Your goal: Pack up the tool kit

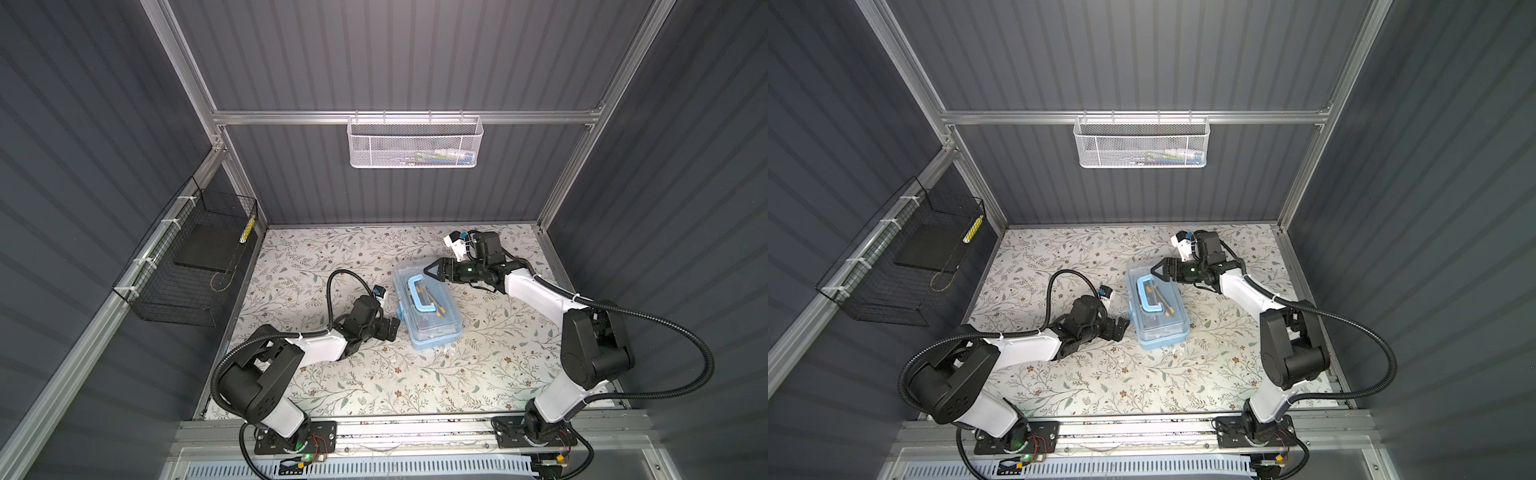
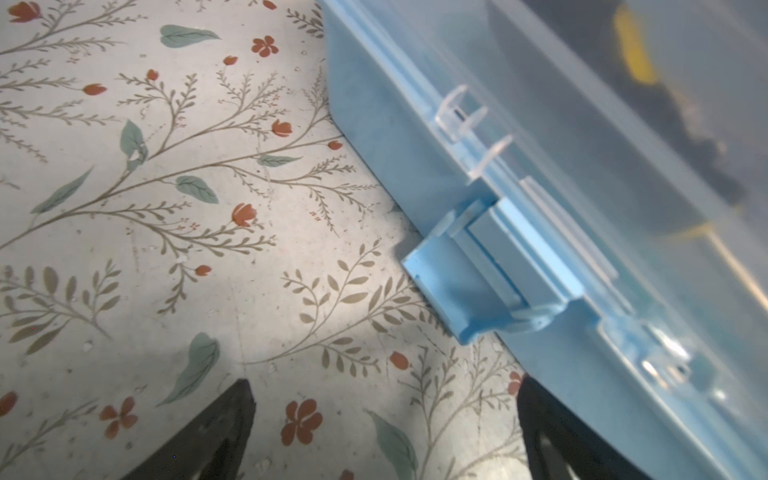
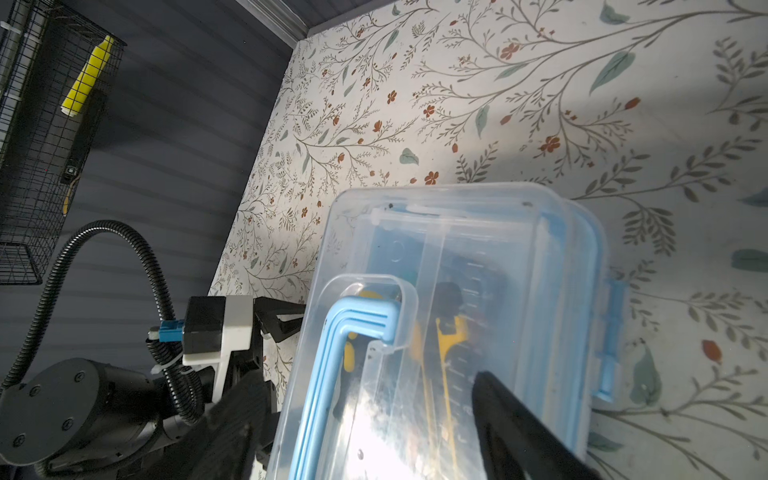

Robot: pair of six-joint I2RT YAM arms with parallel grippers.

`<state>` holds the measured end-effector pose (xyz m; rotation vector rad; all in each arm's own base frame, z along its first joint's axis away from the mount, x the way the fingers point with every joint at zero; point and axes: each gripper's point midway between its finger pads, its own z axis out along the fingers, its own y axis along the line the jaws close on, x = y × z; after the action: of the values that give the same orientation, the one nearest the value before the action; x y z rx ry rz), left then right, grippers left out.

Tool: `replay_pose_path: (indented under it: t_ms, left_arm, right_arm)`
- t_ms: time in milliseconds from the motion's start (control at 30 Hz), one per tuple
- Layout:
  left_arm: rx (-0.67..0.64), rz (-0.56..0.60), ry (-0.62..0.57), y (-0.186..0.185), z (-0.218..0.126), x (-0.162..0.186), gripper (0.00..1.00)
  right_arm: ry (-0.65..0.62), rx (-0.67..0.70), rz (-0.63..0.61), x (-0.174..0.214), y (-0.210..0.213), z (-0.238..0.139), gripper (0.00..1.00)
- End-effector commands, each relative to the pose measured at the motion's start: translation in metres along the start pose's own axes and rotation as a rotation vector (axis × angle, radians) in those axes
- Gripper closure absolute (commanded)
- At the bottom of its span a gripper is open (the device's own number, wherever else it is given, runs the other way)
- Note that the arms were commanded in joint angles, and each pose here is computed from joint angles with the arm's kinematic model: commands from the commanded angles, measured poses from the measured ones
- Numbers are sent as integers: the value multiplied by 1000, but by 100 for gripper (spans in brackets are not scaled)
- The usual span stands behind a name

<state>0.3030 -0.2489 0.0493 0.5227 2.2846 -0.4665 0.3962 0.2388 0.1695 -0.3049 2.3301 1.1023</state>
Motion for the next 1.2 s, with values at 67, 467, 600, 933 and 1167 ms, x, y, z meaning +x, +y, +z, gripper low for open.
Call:
replay_pose_path:
  t_ms: [67, 467, 600, 933, 1167]
  left_arm:
    - [83, 55, 23, -28, 1, 5, 1]
    - [99, 89, 21, -51, -5, 4, 3]
    - [120, 99, 10, -60, -5, -2, 4]
    - [176, 143, -14, -98, -14, -9, 4]
    - [-17, 146, 48, -71, -15, 23, 0]
  right_arm:
    - [23, 152, 16, 1, -27, 3, 19]
    - [87, 188, -133, -25, -47, 31, 19]
    - [105, 47, -104, -14, -31, 40, 19]
    - [134, -71, -51, 40, -5, 35, 19]
    - [82, -11, -6, 70, -7, 13, 19]
